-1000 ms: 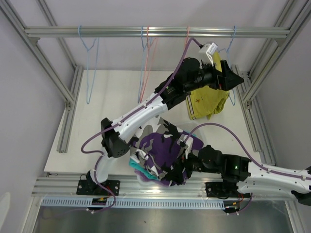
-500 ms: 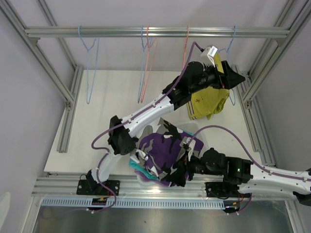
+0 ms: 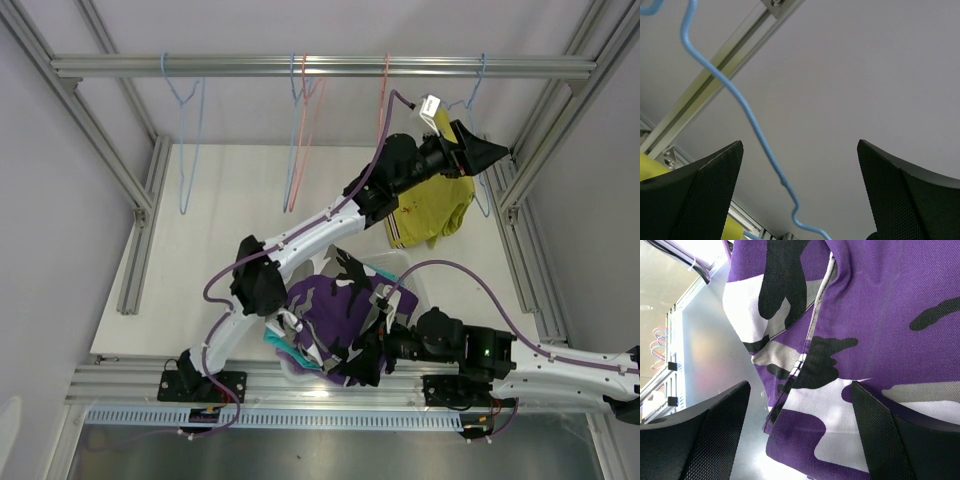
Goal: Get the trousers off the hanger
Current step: Pick up the hanger from the clothesline.
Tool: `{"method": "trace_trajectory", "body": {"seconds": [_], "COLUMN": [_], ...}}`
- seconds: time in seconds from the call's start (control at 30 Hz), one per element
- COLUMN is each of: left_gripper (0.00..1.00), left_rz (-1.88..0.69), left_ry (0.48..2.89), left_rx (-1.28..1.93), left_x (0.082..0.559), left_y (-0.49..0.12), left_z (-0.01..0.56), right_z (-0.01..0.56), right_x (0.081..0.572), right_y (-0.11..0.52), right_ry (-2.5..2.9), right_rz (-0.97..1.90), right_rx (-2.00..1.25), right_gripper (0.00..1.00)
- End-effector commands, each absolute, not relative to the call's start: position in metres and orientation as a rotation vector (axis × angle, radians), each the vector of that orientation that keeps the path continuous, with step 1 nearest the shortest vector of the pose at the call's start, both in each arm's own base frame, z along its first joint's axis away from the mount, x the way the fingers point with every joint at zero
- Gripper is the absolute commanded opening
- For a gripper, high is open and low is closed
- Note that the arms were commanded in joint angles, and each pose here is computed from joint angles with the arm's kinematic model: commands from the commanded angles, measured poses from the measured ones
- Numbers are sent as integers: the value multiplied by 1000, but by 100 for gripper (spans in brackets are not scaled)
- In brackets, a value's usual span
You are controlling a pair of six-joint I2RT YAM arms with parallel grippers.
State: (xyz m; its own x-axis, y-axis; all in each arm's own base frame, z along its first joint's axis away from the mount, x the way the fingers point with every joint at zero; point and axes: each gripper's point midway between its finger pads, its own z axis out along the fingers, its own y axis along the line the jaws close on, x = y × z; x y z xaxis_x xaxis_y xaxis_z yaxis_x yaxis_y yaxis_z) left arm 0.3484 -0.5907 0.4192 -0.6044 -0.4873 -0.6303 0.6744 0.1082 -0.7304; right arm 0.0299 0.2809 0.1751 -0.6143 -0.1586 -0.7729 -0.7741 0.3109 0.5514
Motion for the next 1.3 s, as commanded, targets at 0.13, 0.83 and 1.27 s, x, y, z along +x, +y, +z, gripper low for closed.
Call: {"method": "trace_trajectory", "body": {"seconds": [0.13,0.83,1.27], "left_gripper": [99,58,31], "left_rz": [-1705,-1760,-1771], "left_ry": [1408,1358,1324], "left_rx": [130,92,74], "left_x": [356,359,359], "left_y": [-587,-592,-586], "left_z": [437,441,454], "right_z": [122,106,102], "right_x": [5,5,6], "right_y": [262,257,256], "right_ry": [2187,2218,2218], "right_rz": [1283,1239,1228], "right_rx": [-921,-936,-948], "right_gripper": [86,88,89]}}
